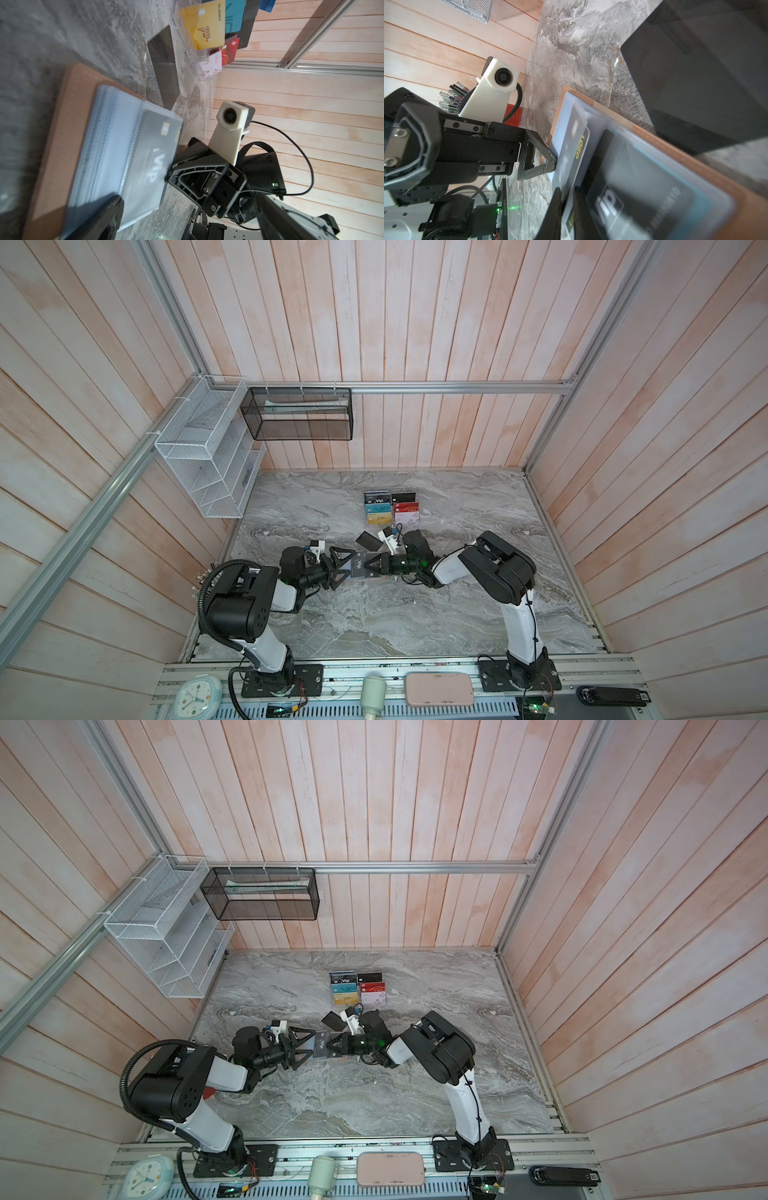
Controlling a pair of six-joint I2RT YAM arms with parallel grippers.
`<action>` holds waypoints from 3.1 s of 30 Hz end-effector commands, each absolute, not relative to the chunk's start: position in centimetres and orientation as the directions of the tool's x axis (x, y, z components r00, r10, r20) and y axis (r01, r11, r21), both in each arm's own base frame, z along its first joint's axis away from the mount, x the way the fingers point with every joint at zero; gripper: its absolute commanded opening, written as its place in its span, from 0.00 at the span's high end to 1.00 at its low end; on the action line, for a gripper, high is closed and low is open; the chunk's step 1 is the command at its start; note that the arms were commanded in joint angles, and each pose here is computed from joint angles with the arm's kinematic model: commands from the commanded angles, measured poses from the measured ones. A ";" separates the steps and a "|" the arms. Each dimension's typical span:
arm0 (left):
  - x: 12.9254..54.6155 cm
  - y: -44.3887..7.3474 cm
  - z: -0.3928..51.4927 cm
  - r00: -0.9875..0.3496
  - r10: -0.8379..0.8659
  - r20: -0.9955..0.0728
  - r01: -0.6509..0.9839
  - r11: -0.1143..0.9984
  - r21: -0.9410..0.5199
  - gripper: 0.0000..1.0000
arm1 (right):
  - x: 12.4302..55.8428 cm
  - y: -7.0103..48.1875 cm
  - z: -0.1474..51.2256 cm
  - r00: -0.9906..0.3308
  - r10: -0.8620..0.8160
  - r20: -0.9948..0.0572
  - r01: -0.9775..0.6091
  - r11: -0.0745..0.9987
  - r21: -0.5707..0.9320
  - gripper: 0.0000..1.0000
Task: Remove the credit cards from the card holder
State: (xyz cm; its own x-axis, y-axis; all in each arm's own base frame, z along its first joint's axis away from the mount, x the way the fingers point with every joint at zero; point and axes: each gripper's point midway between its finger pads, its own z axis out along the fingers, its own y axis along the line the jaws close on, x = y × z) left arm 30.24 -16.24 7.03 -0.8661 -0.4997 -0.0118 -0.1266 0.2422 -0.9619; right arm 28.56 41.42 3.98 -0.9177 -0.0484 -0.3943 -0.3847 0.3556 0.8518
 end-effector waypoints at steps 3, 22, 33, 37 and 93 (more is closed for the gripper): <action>30.0 -16.2 6.3 -0.864 -0.503 -0.030 -0.116 0.256 -0.960 0.00 | 28.6 41.6 3.8 -0.922 -0.055 -0.382 -0.378 0.337 0.863 0.86; 29.9 -16.2 5.3 -0.865 -0.502 -0.014 -0.136 0.262 -0.955 0.00 | 28.8 40.7 4.1 -0.930 -0.035 -0.367 -0.358 0.321 0.877 1.00; 29.7 -16.2 5.2 -0.866 -0.500 -0.014 -0.134 0.259 -0.956 0.00 | 29.0 39.6 4.7 -0.912 -0.055 -0.407 -0.397 0.370 0.840 1.00; 29.7 -16.2 5.6 -0.868 -0.495 -0.021 -0.123 0.256 -0.959 0.00 | 29.3 39.2 5.3 -0.899 -0.071 -0.432 -0.425 0.386 0.819 1.00; 33.2 -17.3 12.4 -0.863 -0.475 -0.171 0.044 0.266 -0.963 0.00 | 46.6 34.9 16.2 -0.074 -0.854 -0.515 -0.911 0.267 -0.313 1.00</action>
State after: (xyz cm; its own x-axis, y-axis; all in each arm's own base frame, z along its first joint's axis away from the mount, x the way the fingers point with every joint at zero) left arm 32.50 -17.19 12.07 -0.8692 -0.4721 -0.1470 0.0176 0.2677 -0.9634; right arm 47.23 34.53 17.77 -0.1461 -0.8014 -0.5800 -0.8863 0.3666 -0.2832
